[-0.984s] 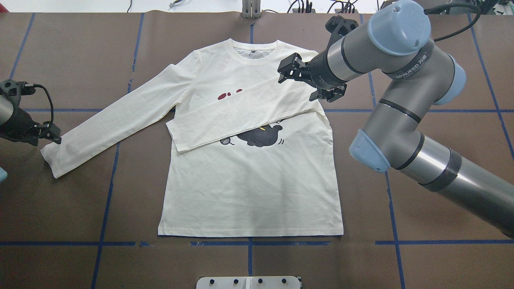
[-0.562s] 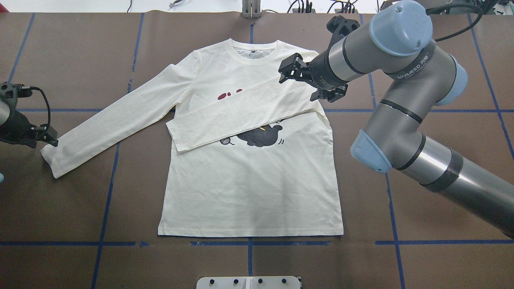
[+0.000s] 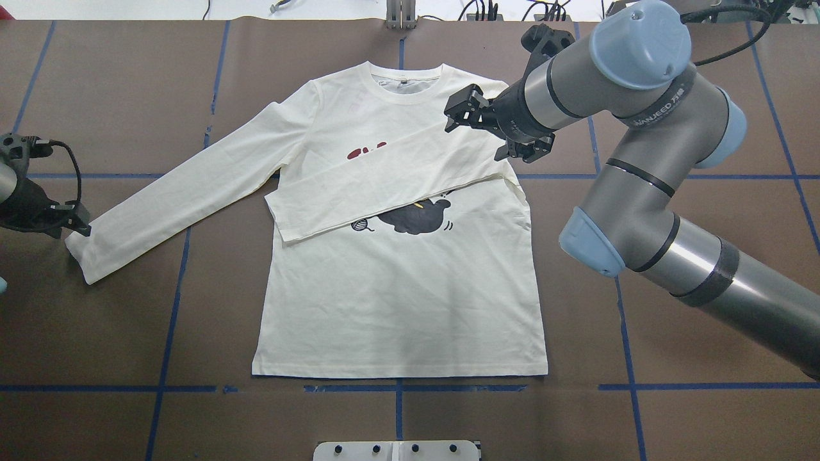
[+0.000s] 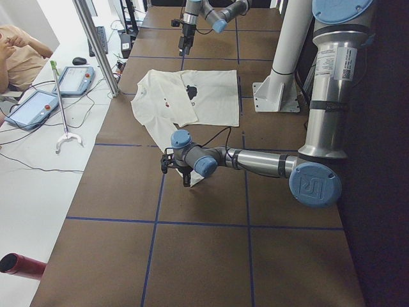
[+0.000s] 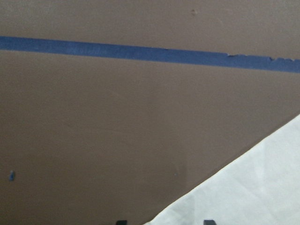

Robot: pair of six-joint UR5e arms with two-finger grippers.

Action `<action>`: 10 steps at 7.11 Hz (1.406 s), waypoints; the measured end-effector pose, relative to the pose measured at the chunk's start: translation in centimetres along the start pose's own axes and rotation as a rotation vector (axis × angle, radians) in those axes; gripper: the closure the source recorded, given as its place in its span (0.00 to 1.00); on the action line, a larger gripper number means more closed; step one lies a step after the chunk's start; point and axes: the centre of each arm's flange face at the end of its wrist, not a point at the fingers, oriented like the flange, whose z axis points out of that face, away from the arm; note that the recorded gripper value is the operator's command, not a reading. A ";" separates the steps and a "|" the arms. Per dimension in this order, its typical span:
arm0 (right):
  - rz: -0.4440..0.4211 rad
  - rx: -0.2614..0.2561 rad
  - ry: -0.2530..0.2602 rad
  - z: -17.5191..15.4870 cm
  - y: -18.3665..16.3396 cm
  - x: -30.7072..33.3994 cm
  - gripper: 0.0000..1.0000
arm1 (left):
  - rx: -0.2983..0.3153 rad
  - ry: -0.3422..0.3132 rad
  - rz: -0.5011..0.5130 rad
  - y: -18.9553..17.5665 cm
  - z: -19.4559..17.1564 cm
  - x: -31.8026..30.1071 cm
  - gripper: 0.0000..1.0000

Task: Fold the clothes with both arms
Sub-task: 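Release the sleeve and lift the right gripper away while left gripper grasps other cuff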

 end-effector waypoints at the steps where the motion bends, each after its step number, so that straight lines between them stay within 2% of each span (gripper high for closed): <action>1: -0.002 -0.001 -0.005 -0.2 0.1 -0.1 0.01 | -0.002 -0.003 -0.003 0.0 0.2 -0.2 0.59; 3: -0.007 0.000 -0.016 -0.9 0.3 -0.4 0.01 | -0.008 -0.006 -0.010 0.1 0.4 -0.4 1.00; 7: 0.000 0.008 -0.028 -2.3 -0.8 -0.3 0.01 | -0.016 0.012 -0.004 0.0 0.2 0.5 1.00; 8: 0.001 0.008 -0.029 -2.5 -0.9 -0.2 0.01 | -0.030 0.047 0.009 0.2 -0.5 1.5 1.00; 10: 0.015 -0.001 -0.031 -4.4 -2.4 1.4 0.01 | -0.059 0.172 0.066 1.4 -4.5 5.9 1.00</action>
